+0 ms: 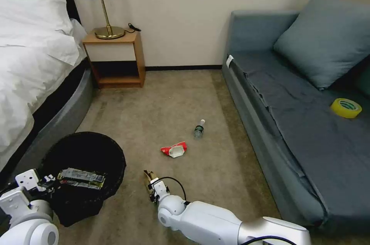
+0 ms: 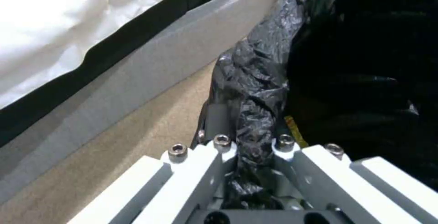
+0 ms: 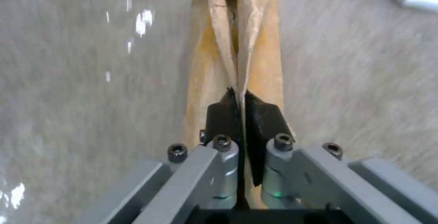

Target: Pick up the trash bin, then pick up the garbage on the floor and place it into the trash bin.

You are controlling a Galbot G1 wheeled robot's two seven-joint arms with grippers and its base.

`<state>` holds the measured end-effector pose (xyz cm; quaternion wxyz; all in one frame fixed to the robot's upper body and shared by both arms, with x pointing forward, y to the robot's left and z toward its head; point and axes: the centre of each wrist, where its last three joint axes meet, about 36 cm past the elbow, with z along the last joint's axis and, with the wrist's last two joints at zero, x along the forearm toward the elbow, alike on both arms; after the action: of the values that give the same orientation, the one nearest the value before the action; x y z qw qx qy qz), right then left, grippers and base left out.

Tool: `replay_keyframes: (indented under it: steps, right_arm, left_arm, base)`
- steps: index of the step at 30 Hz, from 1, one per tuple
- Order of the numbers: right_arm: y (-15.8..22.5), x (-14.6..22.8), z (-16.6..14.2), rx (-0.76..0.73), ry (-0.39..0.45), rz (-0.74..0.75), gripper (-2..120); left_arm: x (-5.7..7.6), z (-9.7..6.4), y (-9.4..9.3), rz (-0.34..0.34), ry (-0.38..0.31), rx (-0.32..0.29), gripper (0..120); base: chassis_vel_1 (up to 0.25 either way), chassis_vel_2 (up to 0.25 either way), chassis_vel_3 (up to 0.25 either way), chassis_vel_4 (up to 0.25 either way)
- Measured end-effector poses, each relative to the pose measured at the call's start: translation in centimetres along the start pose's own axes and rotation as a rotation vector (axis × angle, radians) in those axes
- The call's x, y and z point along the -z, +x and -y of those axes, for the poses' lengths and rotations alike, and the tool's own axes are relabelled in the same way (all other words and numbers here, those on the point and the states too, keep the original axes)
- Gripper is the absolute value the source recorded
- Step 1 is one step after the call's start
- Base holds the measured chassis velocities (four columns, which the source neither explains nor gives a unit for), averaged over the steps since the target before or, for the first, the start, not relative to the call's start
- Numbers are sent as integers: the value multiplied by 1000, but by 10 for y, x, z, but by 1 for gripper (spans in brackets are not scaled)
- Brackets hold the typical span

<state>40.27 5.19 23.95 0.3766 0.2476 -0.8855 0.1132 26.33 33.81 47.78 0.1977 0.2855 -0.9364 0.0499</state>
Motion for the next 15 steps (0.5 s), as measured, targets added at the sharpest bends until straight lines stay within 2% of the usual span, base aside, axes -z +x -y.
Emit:
replay_keyframes:
  steps: [4, 7, 9, 11, 13, 15]
  right_arm:
    - [12, 22, 19, -20, -21, 54, 4]
    - [26, 46, 54, -88, -16, 139, 0]
    - [30, 54, 66, -109, -12, 171, 0]
    - [49, 74, 92, -143, -31, 243, 0]
    - [56, 81, 99, -148, -40, 263, 0]
    - [86, 107, 116, -145, -74, 341, 0]
  left_arm:
    - [0, 1, 0, 1, -2, -3, 2]
    - [0, 2, 2, 1, -4, -12, 2]
    - [0, 3, 1, 1, -5, -15, 2]
    - [-1, 5, 0, -5, -10, -23, 2]
    - [-2, 6, 0, -8, -11, -26, 2]
    - [-5, 10, -2, -17, -17, -35, 2]
  base:
    - [0, 0, 0, 0]
    - [0, 0, 0, 0]
    - [0, 0, 0, 0]
    - [0, 0, 0, 0]
    - [0, 0, 0, 0]
    - [0, 0, 0, 0]
